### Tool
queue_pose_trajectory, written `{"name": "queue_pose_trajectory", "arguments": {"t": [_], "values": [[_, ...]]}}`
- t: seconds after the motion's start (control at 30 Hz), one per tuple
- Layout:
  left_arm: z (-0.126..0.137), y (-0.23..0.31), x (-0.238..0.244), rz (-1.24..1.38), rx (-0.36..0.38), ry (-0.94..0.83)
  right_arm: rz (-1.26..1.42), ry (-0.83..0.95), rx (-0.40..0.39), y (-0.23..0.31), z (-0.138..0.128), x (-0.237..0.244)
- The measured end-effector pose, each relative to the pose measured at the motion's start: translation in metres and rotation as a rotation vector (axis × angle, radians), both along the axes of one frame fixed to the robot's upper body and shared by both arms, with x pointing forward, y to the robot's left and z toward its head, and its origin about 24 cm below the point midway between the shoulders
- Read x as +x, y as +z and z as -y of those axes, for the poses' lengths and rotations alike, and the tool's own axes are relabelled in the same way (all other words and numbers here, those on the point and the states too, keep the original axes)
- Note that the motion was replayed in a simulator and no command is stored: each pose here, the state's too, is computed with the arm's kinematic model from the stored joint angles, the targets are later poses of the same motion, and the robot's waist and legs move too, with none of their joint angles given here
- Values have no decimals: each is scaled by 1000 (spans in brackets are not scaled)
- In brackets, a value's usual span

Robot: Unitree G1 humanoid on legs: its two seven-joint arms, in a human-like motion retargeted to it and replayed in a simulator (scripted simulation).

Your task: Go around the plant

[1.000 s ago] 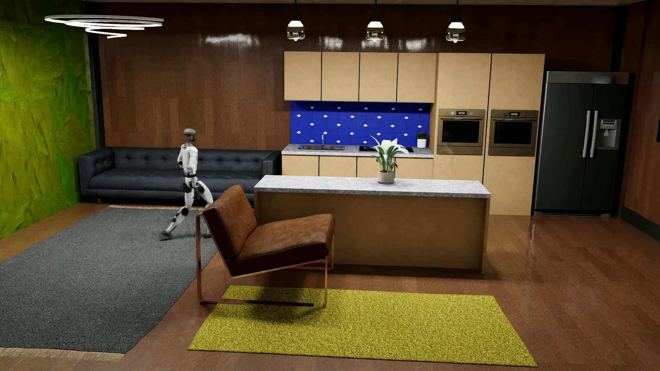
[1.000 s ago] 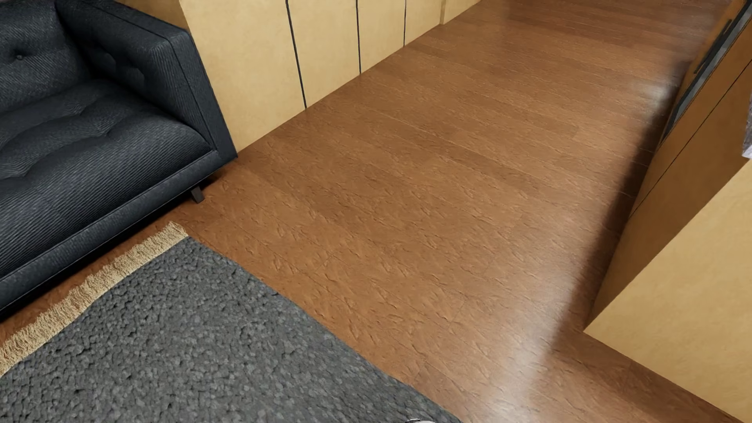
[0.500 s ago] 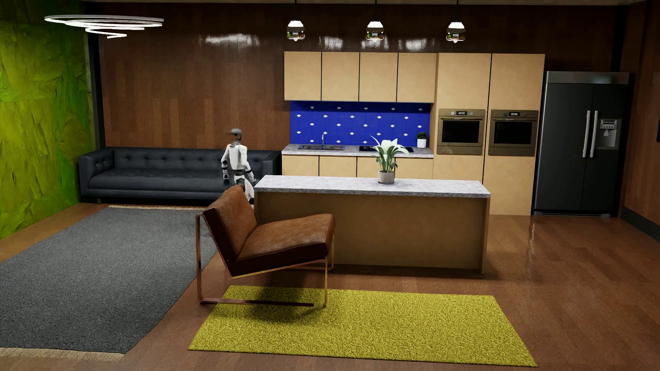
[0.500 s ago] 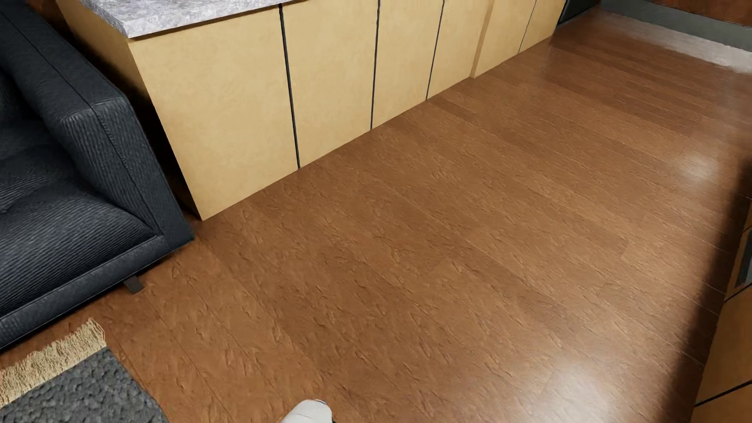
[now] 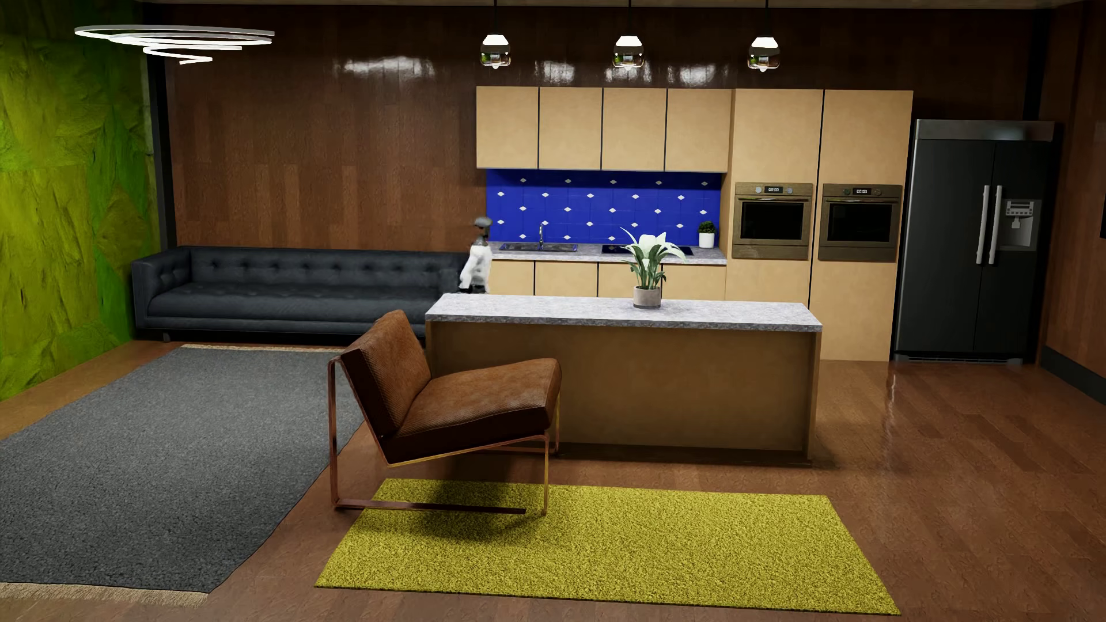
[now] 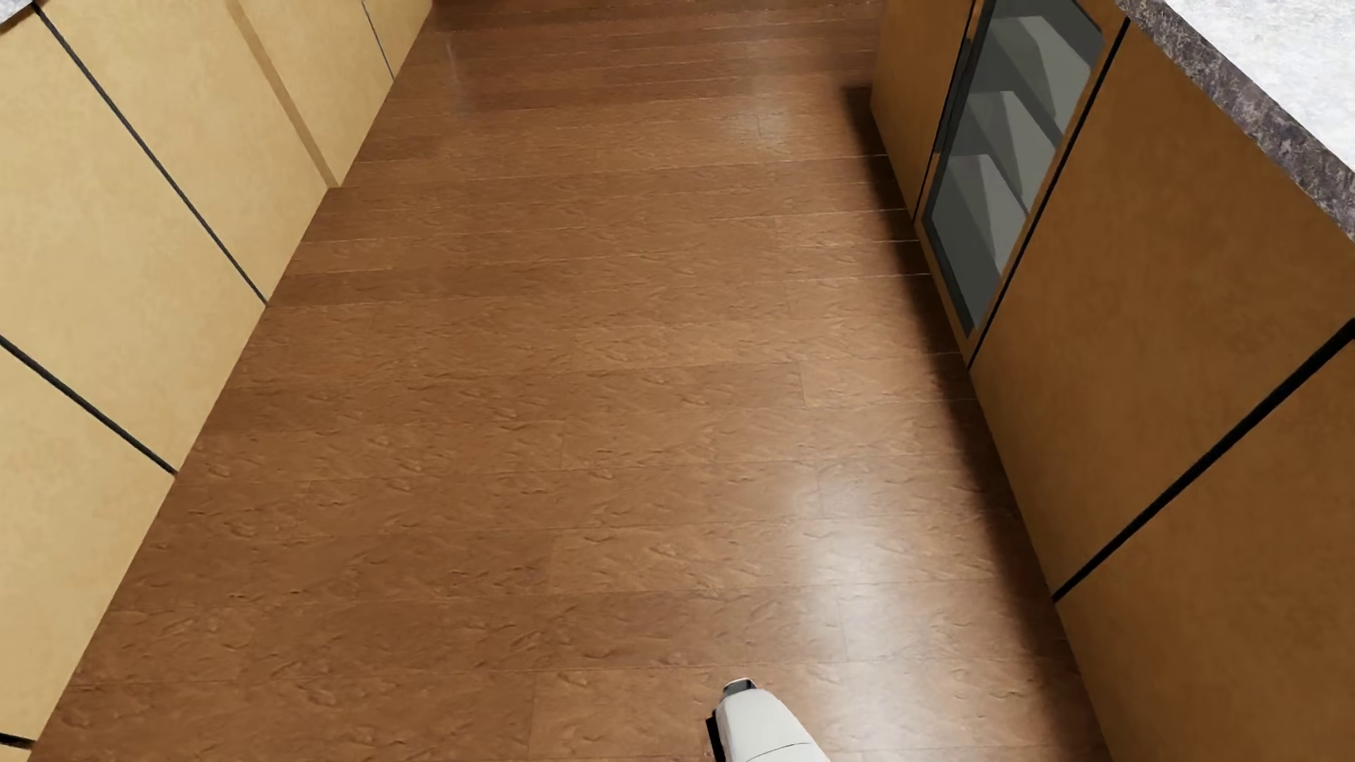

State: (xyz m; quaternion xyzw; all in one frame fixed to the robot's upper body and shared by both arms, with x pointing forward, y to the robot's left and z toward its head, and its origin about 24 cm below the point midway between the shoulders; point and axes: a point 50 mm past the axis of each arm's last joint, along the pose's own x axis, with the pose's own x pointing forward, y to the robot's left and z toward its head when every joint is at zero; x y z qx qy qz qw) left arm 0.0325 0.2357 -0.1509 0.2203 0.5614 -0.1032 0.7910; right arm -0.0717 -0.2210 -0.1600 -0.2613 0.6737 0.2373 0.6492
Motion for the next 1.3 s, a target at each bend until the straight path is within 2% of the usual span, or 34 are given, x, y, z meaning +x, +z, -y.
{"name": "queue_pose_trajectory", "arguments": {"t": [0.07, 0.17, 0.33, 0.4, 0.47, 0.57, 0.63, 0.77, 0.87, 0.93, 1.0, 1.1, 1.17, 1.3], "values": [[5, -3, -6, -36, -5, -33, 74, -52, 3, -3, -2, 23], [14, -6, -22, -81, -26, -47, 302, -48, 82, 0, -15, 94], [13, -5, -36, -98, -31, -21, 728, -82, 174, 44, -22, 218], [11, -4, -43, -115, -26, -5, 817, -89, 190, 58, -22, 240], [7, -7, -55, -168, -5, 4, 799, -139, 187, 54, -22, 230], [1, -11, -61, -227, 27, 8, 570, -120, 157, 19, -29, 176], [9, -11, -41, -163, 2, -13, 435, -50, 136, 6, -31, 143], [18, 1, 25, 69, -48, -49, 200, -35, 69, -4, -16, 63], [16, 22, 81, 260, -54, -69, 109, -58, 51, -1, -13, 26], [11, 28, 91, 309, -52, -22, 45, -87, 23, -1, -11, 6], [10, 21, 77, 267, -53, 30, 6, -85, 18, -1, -12, -5], [18, 1, 35, 100, -52, 16, 76, -75, 21, -5, -11, 24], [21, -7, 8, -2, -44, -19, 199, -88, 39, -6, -12, 66], [13, -8, -41, -131, -23, -15, 564, -88, 128, 21, -17, 172]]}}
